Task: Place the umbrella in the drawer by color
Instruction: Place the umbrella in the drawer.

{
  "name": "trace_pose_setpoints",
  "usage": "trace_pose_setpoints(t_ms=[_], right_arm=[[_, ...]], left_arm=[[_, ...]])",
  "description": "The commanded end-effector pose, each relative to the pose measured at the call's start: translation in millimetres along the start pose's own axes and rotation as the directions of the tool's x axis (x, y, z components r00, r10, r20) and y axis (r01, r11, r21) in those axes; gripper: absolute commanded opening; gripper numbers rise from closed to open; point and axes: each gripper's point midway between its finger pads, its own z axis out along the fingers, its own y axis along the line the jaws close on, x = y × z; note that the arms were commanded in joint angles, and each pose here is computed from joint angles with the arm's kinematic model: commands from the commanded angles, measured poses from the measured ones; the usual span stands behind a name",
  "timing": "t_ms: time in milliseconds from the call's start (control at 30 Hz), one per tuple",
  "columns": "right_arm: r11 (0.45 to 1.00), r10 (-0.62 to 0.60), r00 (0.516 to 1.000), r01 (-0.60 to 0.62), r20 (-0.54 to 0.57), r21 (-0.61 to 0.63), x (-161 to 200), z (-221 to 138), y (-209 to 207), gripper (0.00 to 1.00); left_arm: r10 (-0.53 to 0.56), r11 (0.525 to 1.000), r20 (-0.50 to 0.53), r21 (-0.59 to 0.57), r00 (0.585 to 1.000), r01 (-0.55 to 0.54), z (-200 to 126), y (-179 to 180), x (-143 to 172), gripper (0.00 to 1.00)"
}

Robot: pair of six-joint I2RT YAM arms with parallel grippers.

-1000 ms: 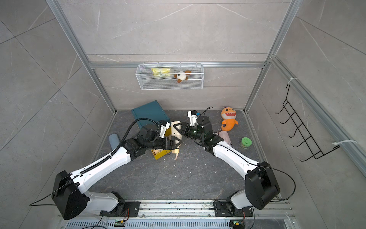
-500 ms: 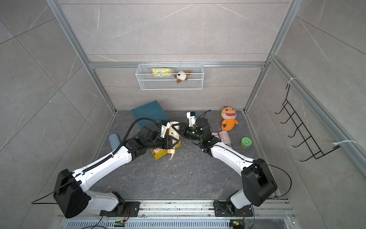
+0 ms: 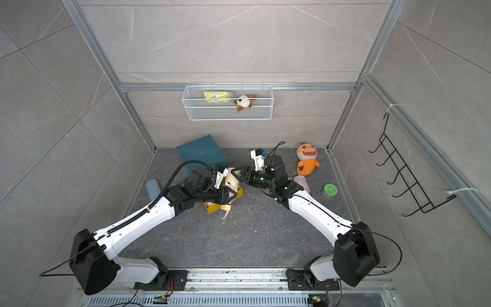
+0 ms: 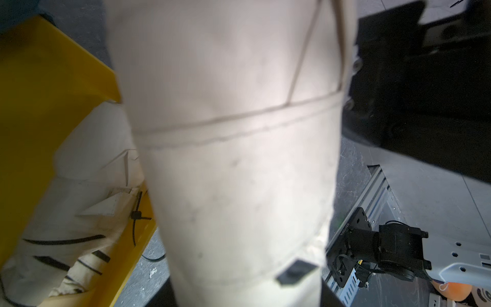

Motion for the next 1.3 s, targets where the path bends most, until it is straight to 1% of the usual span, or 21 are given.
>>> trace_pose_setpoints(t_ms=[0, 133, 333, 567, 933, 1100, 1200, 1267], right_arm=[[0.989, -0.126, 0.99, 0.131, -0.066, 0.07, 3, -20, 5, 0.69], [0.985, -0.143, 0.98, 0.155, -0.139, 0.077, 13, -20, 4, 0.69], [0.989, -0.124, 0.976, 0.136, -0.178, 0.055, 24, -16, 0, 0.69], [0.995, -0.097, 0.975, 0.101, -0.2, 0.012, 34, -8, 2, 0.69], [0.998, -0.064, 0.97, 0.062, -0.236, -0.014, 41, 18, -3, 0.69], [0.998, -0.063, 0.965, 0.063, -0.254, -0.01, 44, 25, -8, 0.63], [0.998, -0.064, 0.963, 0.068, -0.263, 0.004, 46, 27, -13, 0.54], [0.997, -0.071, 0.962, 0.077, -0.264, 0.015, 46, 27, -15, 0.44]], left_arm=[[0.101, 0.994, 0.097, 0.028, 0.99, -0.104, -32, -22, -28, 0.33], [0.126, 0.991, 0.076, 0.038, 0.989, -0.129, -34, -25, -25, 0.33], [0.146, 0.987, 0.049, 0.063, 0.988, -0.149, -32, -30, -22, 0.33], [0.157, 0.984, -0.001, 0.087, 0.988, -0.156, -21, -32, -17, 0.34], [0.188, 0.977, -0.046, 0.109, 0.981, -0.183, -18, -39, -12, 0.35], [0.19, 0.979, -0.053, 0.091, 0.98, -0.184, -19, -35, -10, 0.35], [0.191, 0.98, -0.054, 0.07, 0.98, -0.187, -19, -31, -10, 0.35], [0.191, 0.981, -0.054, 0.043, 0.98, -0.189, -19, -27, -11, 0.35]])
